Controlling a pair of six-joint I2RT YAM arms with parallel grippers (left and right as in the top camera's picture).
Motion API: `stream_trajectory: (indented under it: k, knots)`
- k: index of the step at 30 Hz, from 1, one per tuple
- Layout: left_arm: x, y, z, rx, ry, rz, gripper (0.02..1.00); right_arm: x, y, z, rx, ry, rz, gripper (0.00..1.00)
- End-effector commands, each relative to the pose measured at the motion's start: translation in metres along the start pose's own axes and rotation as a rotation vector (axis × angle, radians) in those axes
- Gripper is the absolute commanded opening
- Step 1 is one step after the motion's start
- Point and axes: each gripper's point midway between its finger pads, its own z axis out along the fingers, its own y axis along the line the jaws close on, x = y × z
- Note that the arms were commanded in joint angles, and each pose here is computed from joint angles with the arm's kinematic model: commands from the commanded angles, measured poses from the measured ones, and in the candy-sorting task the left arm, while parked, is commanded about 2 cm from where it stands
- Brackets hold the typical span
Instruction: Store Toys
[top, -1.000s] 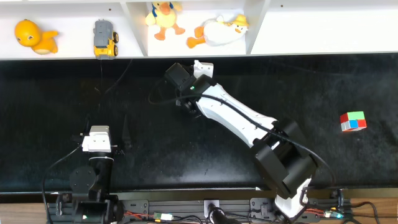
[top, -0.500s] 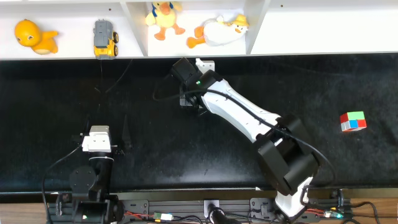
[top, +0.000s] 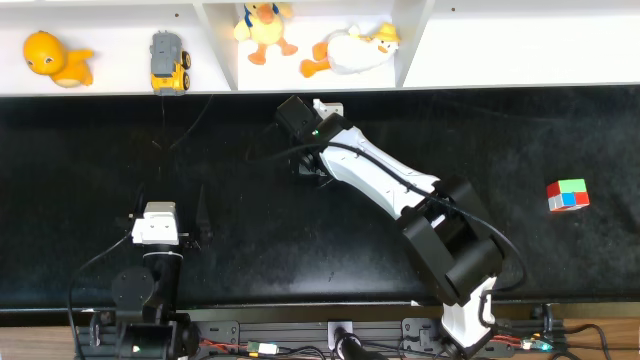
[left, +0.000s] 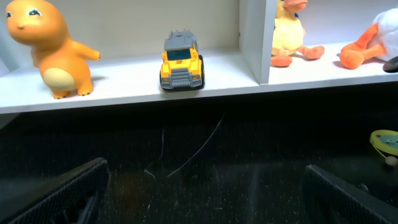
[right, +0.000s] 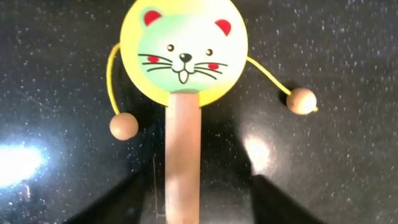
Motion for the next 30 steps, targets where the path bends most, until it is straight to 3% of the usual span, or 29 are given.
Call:
stream_trajectory:
  k: [1,3,6,10,15,21,26,30]
  knots:
    - [-0.001,0.0,0.0,0.001,-0.007,0.018,0.996,-0.007,0.004,-0.002,-0.012,-0.011,0.012,0.312]
    - [-0.001,0.0,0.0,0.001,-0.006,0.018,0.998,-0.007,0.005,-0.002,-0.012,-0.011,0.011,0.187]
    - [-0.001,0.0,0.0,0.002,-0.006,0.018,0.998,-0.006,0.006,-0.002,-0.014,-0.011,0.01,0.102]
    - [-0.001,0.0,0.0,0.001,-0.007,0.018,0.998,-0.003,0.008,-0.004,-0.029,0.003,0.007,0.115]
    - [-0.001,0.0,0.0,0.001,-0.006,0.018,0.998,-0.004,-0.015,-0.026,0.034,-0.018,0.004,0.058]
    - [-0.001,0.0,0.0,0.001,-0.006,0.018,0.998,-0.003,-0.063,-0.061,0.084,-0.072,-0.016,0.062]
    - [-0.001,0.0,0.0,0.001,-0.006,0.018,0.998,0.007,-0.122,-0.085,0.086,-0.115,0.074,0.051]
    - [-0.001,0.0,0.0,0.001,-0.006,0.018,0.998,0.005,-0.168,-0.109,0.114,-0.212,0.073,0.045]
